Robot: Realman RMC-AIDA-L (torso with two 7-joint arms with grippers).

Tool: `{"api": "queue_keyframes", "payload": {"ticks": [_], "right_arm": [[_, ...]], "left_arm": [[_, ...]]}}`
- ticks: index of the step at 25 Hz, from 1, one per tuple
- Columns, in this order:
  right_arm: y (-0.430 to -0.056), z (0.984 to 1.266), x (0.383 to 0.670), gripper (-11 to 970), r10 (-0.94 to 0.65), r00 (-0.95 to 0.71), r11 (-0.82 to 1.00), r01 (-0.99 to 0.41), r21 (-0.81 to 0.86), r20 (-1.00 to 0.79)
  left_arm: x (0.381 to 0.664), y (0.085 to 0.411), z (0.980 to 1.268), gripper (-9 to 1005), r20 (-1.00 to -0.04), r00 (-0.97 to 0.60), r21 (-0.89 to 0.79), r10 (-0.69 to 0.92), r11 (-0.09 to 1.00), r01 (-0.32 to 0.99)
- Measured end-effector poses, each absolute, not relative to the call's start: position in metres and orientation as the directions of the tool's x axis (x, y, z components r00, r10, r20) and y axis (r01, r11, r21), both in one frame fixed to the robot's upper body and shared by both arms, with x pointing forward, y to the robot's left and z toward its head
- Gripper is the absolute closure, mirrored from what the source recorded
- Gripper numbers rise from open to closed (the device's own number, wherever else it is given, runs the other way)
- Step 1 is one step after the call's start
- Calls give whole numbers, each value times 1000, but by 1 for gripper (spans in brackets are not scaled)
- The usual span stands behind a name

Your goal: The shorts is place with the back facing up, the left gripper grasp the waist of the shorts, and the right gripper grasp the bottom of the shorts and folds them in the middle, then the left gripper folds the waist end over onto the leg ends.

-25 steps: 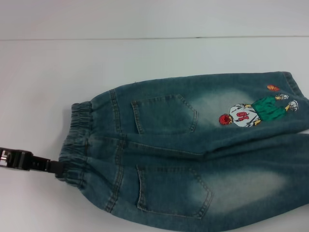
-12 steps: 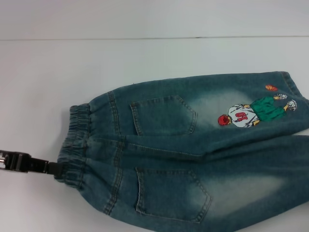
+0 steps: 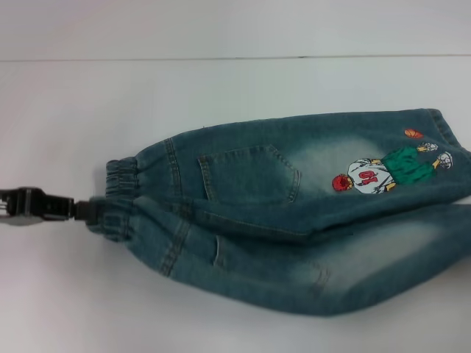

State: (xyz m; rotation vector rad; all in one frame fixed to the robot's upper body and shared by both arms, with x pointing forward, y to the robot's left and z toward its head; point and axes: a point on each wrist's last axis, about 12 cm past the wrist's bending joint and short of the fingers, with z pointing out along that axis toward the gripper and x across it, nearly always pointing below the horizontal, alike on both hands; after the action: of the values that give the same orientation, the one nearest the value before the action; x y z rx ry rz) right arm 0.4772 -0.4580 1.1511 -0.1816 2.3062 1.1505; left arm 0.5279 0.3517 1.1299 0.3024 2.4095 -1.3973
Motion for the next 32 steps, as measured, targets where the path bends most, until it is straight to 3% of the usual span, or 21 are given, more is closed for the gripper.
{"api": "queue_keyframes", "payload": {"ticks": [32], "right_arm": [[-452,1171,535,948,280,-734,683,-301,666,-619]], "left_arm": [[552,352,1123,941,-405,-873,-840,-271,488,238]]}}
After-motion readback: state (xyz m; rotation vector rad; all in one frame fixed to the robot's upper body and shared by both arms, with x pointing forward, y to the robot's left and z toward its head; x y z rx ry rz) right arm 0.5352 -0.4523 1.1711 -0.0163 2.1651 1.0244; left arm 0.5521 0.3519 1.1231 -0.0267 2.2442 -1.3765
